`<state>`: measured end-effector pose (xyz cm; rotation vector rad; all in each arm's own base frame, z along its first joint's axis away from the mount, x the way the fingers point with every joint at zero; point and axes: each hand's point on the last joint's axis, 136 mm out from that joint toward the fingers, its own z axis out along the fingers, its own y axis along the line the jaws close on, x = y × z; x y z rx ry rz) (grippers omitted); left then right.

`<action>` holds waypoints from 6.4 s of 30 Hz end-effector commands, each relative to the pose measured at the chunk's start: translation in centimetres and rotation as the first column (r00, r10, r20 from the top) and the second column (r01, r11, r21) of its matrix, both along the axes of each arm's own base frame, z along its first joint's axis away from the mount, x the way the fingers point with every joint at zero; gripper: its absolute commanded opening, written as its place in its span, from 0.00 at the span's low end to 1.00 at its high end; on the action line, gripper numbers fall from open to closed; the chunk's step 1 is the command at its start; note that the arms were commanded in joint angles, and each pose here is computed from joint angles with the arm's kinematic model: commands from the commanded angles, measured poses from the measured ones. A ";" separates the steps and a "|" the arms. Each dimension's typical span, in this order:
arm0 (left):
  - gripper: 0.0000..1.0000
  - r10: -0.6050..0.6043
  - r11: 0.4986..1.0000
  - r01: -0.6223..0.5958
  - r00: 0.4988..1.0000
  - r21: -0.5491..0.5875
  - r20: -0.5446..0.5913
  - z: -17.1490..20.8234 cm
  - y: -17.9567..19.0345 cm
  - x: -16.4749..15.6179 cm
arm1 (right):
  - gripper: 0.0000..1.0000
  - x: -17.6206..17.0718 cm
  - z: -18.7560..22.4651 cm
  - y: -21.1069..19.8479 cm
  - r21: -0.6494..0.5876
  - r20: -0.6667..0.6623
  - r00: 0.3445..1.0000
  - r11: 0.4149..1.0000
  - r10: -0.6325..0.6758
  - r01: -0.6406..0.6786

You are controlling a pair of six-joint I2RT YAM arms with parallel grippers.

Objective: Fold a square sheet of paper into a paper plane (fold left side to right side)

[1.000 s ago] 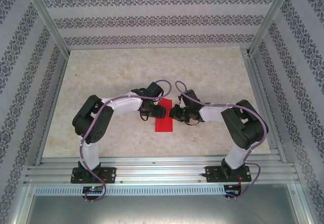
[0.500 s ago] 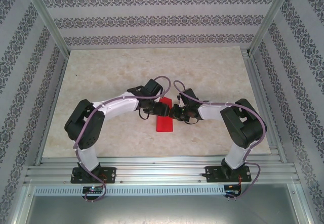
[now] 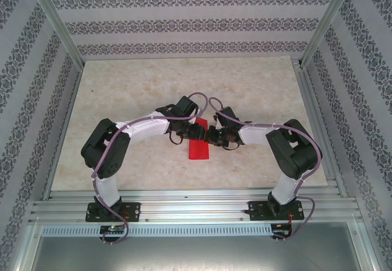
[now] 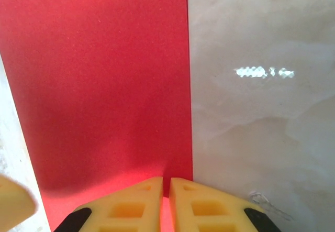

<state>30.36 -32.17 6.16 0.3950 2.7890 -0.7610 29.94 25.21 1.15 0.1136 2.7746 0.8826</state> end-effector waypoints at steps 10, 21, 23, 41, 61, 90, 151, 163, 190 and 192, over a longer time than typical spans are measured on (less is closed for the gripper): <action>0.30 0.031 0.996 -0.027 0.999 0.083 -0.036 -4.1 2.5 -0.1 | 0.14 -2.2 -3.7 -2.2 -0.161 -0.082 0.997 0.987 0.009 -0.022; 0.28 0.025 0.993 -0.018 0.997 0.114 -0.067 -5.9 3.6 -1.4 | 0.14 -1.2 -1.3 -1.2 -0.094 -0.005 0.999 0.995 0.037 -0.037; 0.28 0.024 0.994 -0.016 0.997 0.106 -0.077 -6.2 3.6 -1.6 | 0.15 -0.5 0.4 -0.5 -0.052 0.032 0.998 0.998 0.046 -0.044; 0.27 0.019 0.995 -0.009 0.995 0.099 -0.097 -7.0 3.5 -2.1 | 0.15 5.5 3.5 2.9 0.102 0.100 0.995 0.995 -0.014 0.003; 0.33 -0.082 0.996 0.085 0.993 0.030 -0.082 -6.0 2.9 -4.0 | 0.14 4.9 -3.3 0.1 -0.080 -0.029 0.998 0.996 -0.051 0.048; 0.34 -0.272 0.961 0.263 0.955 -0.091 -0.119 -6.0 2.2 -12.6 | 0.13 4.5 -3.8 -0.4 -0.085 -0.047 0.997 0.995 -0.063 0.059; 0.30 -0.013 0.979 -0.011 0.993 -0.202 -0.115 -5.4 1.7 -1.2 | 0.22 6.1 3.5 -0.2 -0.016 0.115 0.993 0.999 -0.031 0.033; 0.30 -0.012 0.982 -0.011 0.993 -0.187 -0.117 -5.9 1.6 -1.6 | 0.14 -2.1 5.7 -1.2 0.025 0.110 0.994 0.999 -0.028 0.025; 0.38 0.023 0.992 -0.024 1.000 -0.121 -0.008 -3.6 2.6 2.8 | 0.14 -8.8 -3.7 -4.2 -0.307 -0.118 0.992 0.949 0.045 -0.079; 0.38 0.029 0.992 -0.028 1.000 -0.123 0.005 -3.3 2.8 3.6 | 0.13 -8.9 -4.0 -4.3 -0.312 -0.124 0.991 0.947 0.046 -0.083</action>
